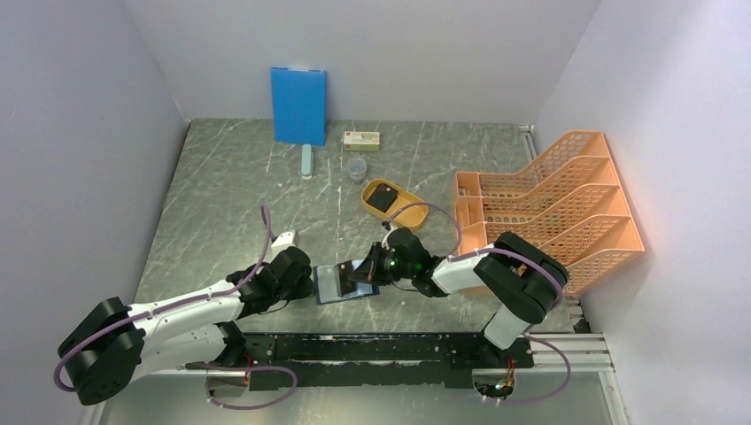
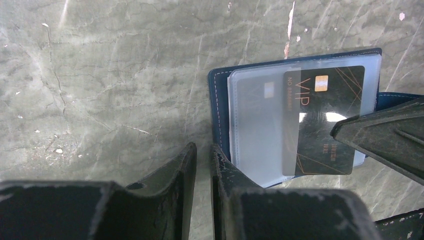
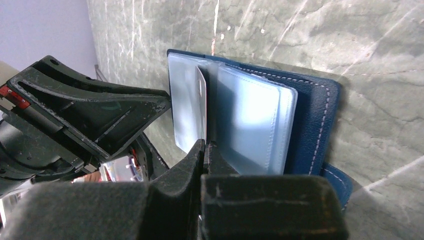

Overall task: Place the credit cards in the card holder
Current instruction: Insert the credit card into the card holder.

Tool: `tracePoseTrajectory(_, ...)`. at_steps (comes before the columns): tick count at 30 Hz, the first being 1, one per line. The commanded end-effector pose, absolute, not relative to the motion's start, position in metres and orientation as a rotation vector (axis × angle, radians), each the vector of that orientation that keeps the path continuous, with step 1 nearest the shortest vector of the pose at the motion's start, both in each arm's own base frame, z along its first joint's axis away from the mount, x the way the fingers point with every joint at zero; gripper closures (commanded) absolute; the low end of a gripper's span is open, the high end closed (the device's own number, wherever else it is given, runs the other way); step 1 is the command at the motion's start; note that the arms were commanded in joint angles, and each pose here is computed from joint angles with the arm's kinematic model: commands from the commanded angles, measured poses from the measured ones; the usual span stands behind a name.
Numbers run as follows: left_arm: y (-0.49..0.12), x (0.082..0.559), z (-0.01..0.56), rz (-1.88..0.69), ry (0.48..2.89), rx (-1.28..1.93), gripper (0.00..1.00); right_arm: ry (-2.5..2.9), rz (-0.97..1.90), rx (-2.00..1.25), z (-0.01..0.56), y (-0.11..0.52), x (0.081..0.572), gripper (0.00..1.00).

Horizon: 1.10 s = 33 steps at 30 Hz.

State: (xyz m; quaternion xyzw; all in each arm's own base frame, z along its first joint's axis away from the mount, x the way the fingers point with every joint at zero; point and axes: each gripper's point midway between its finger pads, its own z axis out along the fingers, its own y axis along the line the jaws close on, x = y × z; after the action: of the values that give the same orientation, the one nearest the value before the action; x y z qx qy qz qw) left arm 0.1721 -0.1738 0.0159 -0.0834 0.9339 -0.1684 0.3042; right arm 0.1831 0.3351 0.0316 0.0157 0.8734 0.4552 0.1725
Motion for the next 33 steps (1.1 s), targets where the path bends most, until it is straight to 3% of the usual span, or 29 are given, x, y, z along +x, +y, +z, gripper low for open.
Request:
tracePoseTrajectory(1,-0.174,0.165,0.008,-0.461,2.509,-0.213,0.78,2.497,1.272,0.041,0.023,0.338,0.177,1.00)
tracePoseTrajectory(15,-0.173,0.164,0.009,-0.466,2.506,-0.216,0.78,2.526,1.254,0.035,0.020,0.345,0.167,1.00)
tracePoseTrajectory(19,-0.172,0.164,0.010,-0.467,2.502,-0.218,0.78,2.526,1.225,0.044,0.023,0.342,0.169,0.78)
tracePoseTrajectory(22,-0.172,0.163,0.010,-0.470,2.503,-0.219,0.78,2.524,1.200,0.054,0.026,0.339,0.171,0.68)
tracePoseTrajectory(33,-0.173,0.162,0.010,-0.481,2.501,-0.221,0.78,2.500,1.200,0.080,0.035,0.335,0.172,0.68)
